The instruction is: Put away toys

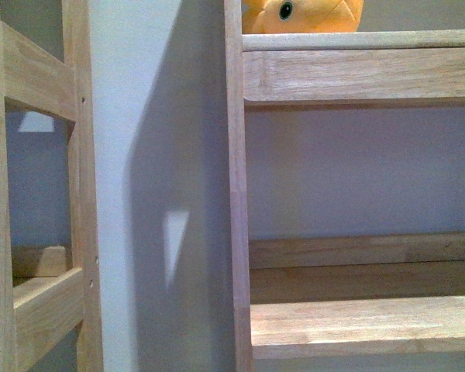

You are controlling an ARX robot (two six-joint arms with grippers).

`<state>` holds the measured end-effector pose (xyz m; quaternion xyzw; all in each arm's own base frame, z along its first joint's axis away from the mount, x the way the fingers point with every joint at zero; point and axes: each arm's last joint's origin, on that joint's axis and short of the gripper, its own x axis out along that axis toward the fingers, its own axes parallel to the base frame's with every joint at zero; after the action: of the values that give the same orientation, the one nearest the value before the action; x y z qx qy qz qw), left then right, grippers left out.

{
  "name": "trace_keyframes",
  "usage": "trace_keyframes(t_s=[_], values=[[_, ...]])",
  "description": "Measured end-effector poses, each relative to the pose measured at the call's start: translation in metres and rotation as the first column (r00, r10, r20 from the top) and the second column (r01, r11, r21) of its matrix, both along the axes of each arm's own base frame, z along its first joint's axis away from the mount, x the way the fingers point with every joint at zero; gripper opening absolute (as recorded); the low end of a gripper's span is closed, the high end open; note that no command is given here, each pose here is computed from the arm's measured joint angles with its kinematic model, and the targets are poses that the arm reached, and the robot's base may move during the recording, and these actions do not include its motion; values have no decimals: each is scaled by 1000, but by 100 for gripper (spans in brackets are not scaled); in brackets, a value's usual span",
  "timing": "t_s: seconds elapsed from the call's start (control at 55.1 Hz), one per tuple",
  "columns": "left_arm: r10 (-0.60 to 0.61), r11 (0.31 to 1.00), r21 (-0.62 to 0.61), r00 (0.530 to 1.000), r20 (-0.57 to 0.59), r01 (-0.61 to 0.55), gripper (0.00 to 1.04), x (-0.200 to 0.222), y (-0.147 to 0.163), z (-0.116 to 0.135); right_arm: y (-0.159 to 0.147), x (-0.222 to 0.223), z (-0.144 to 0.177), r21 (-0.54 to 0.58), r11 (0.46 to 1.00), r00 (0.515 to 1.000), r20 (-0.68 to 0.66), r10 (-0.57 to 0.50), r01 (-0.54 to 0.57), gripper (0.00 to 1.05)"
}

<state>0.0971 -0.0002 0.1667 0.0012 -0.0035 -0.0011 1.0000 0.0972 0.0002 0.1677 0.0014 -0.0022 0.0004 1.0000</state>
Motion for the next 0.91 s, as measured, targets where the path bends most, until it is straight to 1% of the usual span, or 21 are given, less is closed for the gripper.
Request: trace_keyframes(t_s=[0.018, 0.073, 0.109, 0.182, 0.908], values=[[0, 1000, 0, 1000, 0, 0, 98, 0, 0, 0, 0, 0, 0, 0, 1000, 1000, 0, 0, 0, 87], [0, 1000, 0, 1000, 0, 0, 98, 0, 0, 0, 0, 0, 0, 0, 1000, 1000, 0, 0, 0, 97], [0, 1000, 0, 1000, 0, 0, 98, 0, 0, 0, 0, 0, 0, 0, 1000, 1000, 0, 0, 0, 100], [0, 1000, 0, 1000, 0, 0, 98, 0, 0, 0, 0, 0, 0, 0, 1000, 1000, 0, 0, 0, 98], [0, 1000, 0, 1000, 0, 0, 98, 0, 0, 0, 0, 0, 0, 0, 1000, 1000, 0, 0, 0, 98]])
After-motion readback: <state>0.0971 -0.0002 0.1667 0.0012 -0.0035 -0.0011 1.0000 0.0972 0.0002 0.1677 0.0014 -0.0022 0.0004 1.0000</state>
